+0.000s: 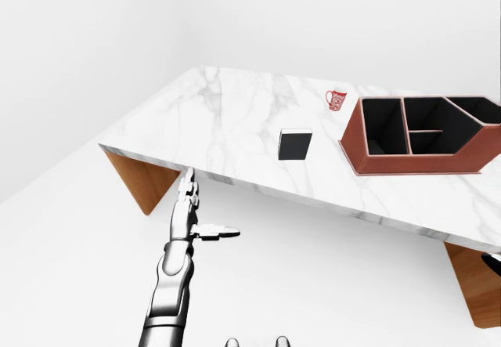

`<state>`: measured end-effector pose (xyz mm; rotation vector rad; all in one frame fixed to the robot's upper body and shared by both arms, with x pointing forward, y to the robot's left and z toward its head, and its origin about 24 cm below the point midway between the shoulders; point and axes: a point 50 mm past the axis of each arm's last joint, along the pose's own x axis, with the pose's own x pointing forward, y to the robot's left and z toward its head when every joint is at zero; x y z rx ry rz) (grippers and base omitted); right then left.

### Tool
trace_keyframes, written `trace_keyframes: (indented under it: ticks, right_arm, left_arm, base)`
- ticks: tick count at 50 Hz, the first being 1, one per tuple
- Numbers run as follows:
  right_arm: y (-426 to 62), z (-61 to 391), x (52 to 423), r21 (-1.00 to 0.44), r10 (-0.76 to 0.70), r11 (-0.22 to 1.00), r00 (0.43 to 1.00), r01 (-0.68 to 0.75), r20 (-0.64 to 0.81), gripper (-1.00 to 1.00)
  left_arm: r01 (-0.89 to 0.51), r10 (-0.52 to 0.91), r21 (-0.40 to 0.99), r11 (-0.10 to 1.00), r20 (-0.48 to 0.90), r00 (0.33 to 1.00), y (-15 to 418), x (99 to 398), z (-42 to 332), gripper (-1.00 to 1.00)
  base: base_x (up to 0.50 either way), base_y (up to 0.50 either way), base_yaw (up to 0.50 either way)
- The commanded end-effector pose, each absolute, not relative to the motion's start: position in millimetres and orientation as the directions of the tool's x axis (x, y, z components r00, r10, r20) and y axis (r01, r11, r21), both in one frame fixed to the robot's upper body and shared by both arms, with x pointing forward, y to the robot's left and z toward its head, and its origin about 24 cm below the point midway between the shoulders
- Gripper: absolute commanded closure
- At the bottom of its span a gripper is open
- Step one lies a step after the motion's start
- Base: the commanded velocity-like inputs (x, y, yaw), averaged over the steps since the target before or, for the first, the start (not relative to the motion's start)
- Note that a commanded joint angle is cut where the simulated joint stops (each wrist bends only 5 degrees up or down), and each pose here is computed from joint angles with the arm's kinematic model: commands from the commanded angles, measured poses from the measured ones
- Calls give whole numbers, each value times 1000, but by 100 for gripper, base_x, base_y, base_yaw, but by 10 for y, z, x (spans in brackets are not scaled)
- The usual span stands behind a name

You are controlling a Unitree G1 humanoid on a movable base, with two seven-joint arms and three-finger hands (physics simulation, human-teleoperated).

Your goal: Pick up the book and place it in the left compartment of the caddy.

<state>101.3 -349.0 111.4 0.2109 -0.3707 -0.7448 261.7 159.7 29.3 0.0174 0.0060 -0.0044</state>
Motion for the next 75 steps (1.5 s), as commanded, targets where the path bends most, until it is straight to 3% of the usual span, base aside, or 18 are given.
trace_keyframes:
  ticks: [1,75]
  right_arm:
    - [-3490,1111,1006,316,-693,719,675,619,253,-100]
    - [-3470,1129,1016,318,-684,728,681,608,263,-100]
  left_arm:
    - [7,-7,16,1000,-10,1000,1599,2613,283,-100]
    - [4,-3,33,999,-22,1000,1592,2626,258,-100]
  base:
    - [6,-18,0]
    - [6,-18,0]
